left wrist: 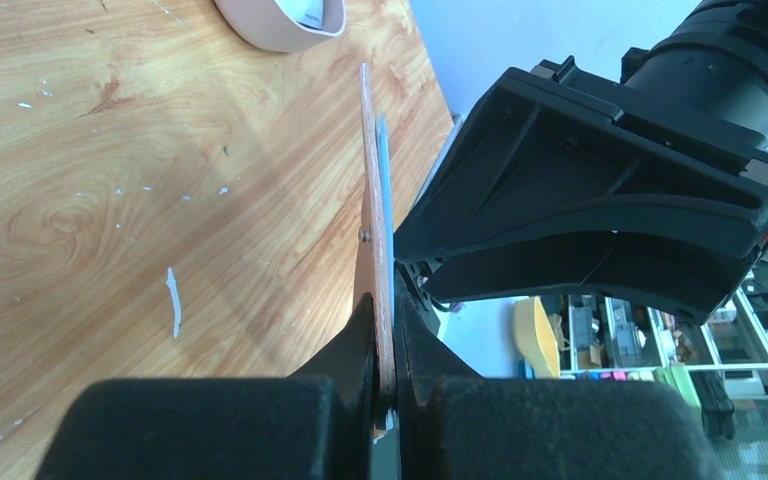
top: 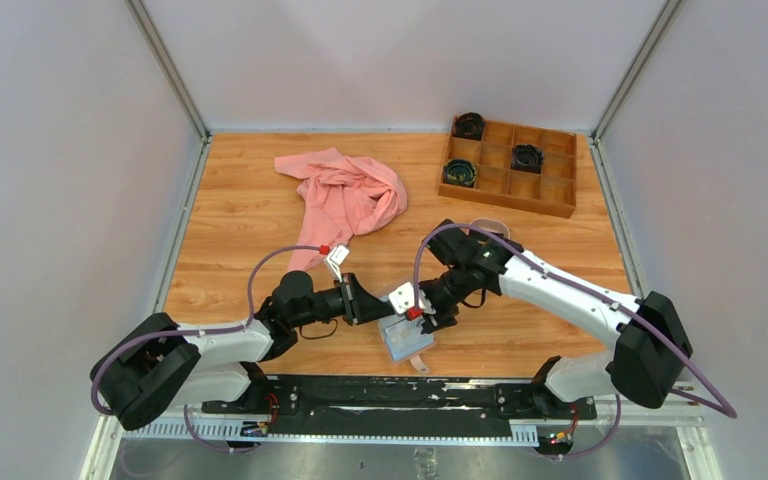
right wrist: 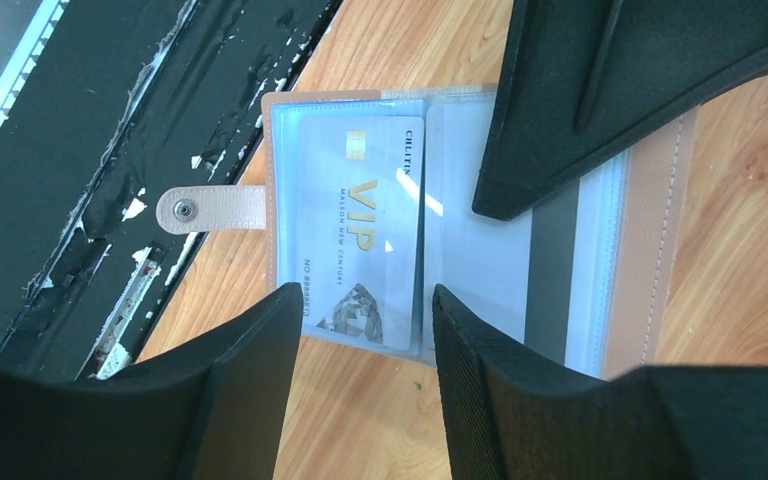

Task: Put the credit cards into the card holder
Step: Insert the credit card into the card holder.

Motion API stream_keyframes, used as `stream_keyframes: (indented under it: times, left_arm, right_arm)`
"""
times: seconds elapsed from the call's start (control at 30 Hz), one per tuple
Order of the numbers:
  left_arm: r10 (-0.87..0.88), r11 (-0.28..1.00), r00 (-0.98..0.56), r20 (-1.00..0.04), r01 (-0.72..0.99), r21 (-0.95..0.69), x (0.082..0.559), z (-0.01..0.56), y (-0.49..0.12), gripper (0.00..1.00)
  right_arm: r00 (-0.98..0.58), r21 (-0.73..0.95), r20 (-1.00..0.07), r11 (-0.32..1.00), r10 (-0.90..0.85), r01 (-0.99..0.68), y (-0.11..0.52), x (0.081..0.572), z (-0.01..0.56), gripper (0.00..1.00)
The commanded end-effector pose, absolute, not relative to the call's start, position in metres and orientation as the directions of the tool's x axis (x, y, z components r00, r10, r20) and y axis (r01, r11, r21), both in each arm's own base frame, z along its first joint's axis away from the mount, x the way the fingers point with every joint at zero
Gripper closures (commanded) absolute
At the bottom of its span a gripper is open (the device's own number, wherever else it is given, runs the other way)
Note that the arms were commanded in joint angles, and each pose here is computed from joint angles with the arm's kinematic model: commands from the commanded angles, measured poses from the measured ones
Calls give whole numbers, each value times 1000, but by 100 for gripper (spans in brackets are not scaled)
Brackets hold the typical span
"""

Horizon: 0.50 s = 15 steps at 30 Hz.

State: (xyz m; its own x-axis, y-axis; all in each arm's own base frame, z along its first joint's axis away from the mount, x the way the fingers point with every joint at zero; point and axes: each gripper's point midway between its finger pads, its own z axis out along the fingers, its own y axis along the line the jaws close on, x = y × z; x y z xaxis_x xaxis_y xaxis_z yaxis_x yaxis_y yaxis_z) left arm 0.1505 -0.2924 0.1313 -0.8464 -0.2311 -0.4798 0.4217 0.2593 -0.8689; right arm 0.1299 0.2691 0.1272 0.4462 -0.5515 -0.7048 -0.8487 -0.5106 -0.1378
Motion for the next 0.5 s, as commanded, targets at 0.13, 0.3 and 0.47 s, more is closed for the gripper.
stream_keyframes:
  times: [0.13, 0.3, 0.47]
  left_arm:
    - [-247, 187, -837, -488, 452, -872, 151, 155, -299, 100]
    - [-256, 171, -837, -483, 453, -875, 151, 158, -300, 100]
    - [-260, 169, -836, -483, 453, -875, 151, 159, -300, 100]
  right_arm:
    - [426, -76, -713, -542, -558, -837, 265, 116, 117, 47]
    - [419, -58, -709, -545, -567, -837, 266, 115, 113, 47]
    - [418, -43, -709, -557, -568, -829, 267, 110, 110, 47]
